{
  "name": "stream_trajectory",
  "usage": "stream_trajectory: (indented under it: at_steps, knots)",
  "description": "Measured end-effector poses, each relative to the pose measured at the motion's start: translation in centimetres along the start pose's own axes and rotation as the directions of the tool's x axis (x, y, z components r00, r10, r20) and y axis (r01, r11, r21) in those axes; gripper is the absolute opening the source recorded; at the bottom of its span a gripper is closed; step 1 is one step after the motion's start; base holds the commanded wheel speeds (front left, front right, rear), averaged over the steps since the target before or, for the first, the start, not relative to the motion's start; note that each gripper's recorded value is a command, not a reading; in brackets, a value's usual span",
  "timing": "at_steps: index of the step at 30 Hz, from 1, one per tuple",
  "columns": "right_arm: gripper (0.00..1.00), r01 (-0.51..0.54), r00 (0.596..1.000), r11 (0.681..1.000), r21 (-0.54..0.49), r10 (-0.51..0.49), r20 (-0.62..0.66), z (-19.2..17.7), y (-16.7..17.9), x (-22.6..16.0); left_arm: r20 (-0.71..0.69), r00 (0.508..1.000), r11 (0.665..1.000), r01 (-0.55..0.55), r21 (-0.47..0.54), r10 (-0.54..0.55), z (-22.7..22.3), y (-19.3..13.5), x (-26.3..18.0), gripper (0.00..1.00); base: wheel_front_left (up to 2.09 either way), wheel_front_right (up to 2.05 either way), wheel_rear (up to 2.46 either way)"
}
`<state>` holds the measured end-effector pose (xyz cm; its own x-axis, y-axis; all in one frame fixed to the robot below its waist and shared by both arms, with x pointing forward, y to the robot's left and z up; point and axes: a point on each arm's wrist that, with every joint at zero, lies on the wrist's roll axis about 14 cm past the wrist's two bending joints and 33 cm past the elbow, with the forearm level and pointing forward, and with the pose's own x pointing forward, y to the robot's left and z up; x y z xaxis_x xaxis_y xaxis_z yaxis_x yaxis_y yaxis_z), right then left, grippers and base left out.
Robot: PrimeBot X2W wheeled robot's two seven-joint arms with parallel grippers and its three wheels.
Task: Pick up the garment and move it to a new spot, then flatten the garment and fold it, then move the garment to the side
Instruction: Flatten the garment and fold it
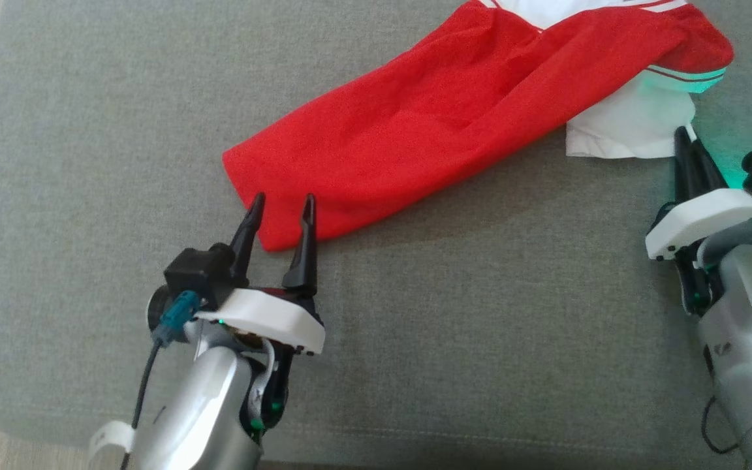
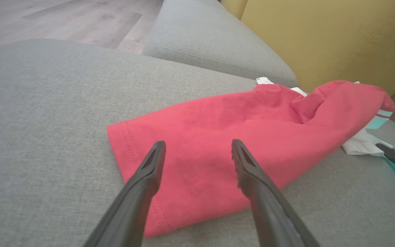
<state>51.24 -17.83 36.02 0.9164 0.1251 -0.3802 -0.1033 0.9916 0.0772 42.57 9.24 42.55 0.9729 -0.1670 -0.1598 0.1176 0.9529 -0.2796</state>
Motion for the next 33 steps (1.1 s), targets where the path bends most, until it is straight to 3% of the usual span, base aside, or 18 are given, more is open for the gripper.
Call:
stream_trajectory:
  at_steps: [6, 17, 22, 24, 29, 33]
  knots:
    - [0.00, 0.032, 0.996, 0.998, 0.061, -0.037, 0.083, 2.3, -1.1, -2.3, 0.018, 1.000, 1.000, 0.009, 0.005, -0.009, 0.8, -0.4, -0.7, 1.00, 0.00, 0.00, 0.00]
    - [0.00, 0.126, 0.961, 0.980, 0.151, -0.159, 0.228, 3.5, -5.7, -12.6, 0.030, 0.997, 0.998, 0.065, 0.003, -0.065, 1.1, -2.9, -3.2, 1.00, 0.00, 0.00, 0.00]
    - [0.00, 0.187, 0.955, 0.967, 0.171, -0.220, 0.198, 1.5, -7.4, -15.5, 0.028, 0.995, 0.995, 0.100, 0.008, -0.100, 1.1, -4.0, -3.4, 1.00, 0.00, 0.00, 0.00]
    - [1.00, 0.210, 0.962, 0.964, 0.160, -0.233, 0.142, -0.4, -7.8, -15.9, 0.013, 0.996, 0.996, 0.092, 0.001, -0.092, 0.6, -3.8, -3.3, 1.00, 0.00, 0.00, 0.00]
    - [1.00, 0.210, 0.968, 0.967, 0.143, -0.227, 0.112, -1.3, -7.3, -14.9, -0.064, 0.997, 0.998, 0.028, -0.053, -0.031, -1.7, -2.1, -3.4, 1.00, 0.00, 0.00, 0.00]
    - [1.00, 0.172, 0.969, 0.976, 0.137, -0.193, 0.156, 0.4, -5.9, -13.4, -0.141, 0.990, 0.996, -0.028, -0.081, 0.017, -4.1, -0.8, -3.3, 1.00, 0.00, 0.00, 0.00]
